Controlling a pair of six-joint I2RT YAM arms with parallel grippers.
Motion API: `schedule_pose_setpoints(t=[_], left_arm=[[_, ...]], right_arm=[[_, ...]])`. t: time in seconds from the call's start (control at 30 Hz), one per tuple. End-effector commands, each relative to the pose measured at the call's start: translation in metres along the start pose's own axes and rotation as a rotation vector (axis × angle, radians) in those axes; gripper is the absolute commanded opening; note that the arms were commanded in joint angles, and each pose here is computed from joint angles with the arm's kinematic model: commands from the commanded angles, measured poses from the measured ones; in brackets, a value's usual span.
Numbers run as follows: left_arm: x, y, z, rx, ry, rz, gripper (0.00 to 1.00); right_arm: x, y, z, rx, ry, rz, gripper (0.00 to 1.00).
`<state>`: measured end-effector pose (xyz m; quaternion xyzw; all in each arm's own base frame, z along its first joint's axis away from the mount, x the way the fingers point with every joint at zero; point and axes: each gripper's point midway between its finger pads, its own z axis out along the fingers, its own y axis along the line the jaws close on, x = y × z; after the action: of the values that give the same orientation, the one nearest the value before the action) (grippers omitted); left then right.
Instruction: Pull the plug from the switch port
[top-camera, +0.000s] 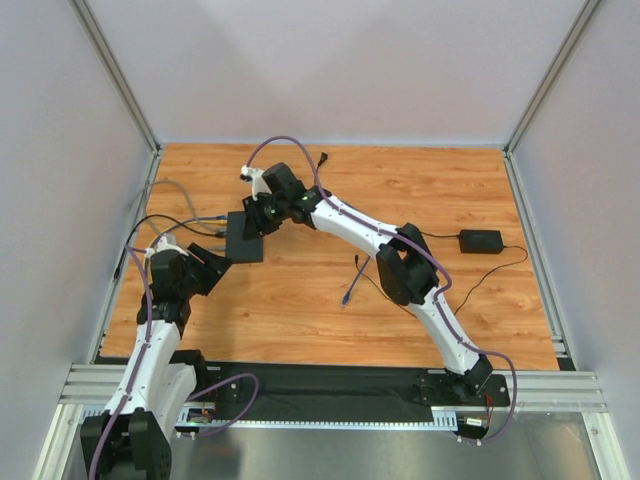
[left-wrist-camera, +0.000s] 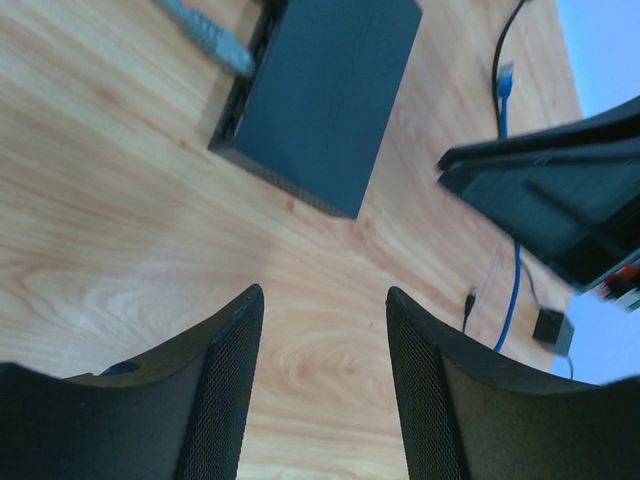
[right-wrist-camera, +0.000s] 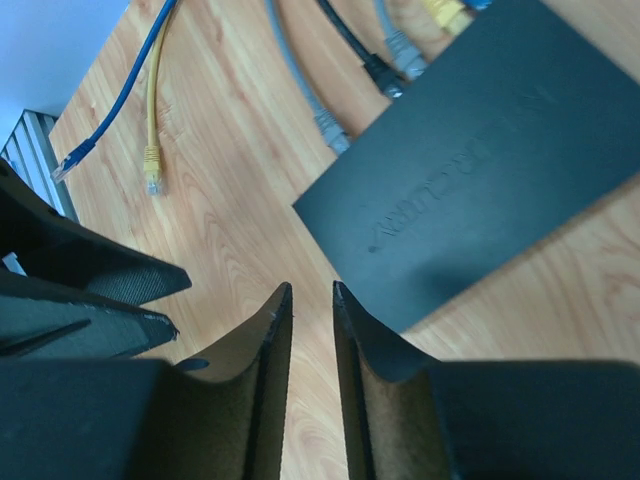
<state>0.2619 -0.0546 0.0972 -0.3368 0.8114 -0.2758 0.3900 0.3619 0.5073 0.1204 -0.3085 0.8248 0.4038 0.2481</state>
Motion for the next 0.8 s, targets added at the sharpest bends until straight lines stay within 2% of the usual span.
schedule_pose_setpoints(t=[0.0, 0.17, 0.33, 0.4, 0.77], left_arm=[[-0.036, -0.023, -0.001, 0.084, -0.118, -0.034, 0.6], [-0.051, -0.007, 0.002, 0.025, -0.162, -0.079, 0.59], [-0.049, -0.003, 0.009, 0.028, -0.156, -0.141, 0.59], [-0.054, -0.008, 0.01, 0.058, -0.183, -0.141, 0.58], [-0.059, 0.008, 0.008, -0.018, -0.24, -0.177, 0.57]], right_arm=[[-0.003, 0.015, 0.014, -0.012, -0.002, -0.037, 0.24], [0.012, 0.011, 0.038, 0.02, 0.035, -0.043, 0.21], [0.018, 0.001, 0.046, 0.115, 0.035, -0.07, 0.25], [0.019, -0.003, 0.048, 0.134, 0.035, -0.074, 0.26], [0.022, -0.019, 0.065, 0.17, 0.026, -0.105, 0.25]])
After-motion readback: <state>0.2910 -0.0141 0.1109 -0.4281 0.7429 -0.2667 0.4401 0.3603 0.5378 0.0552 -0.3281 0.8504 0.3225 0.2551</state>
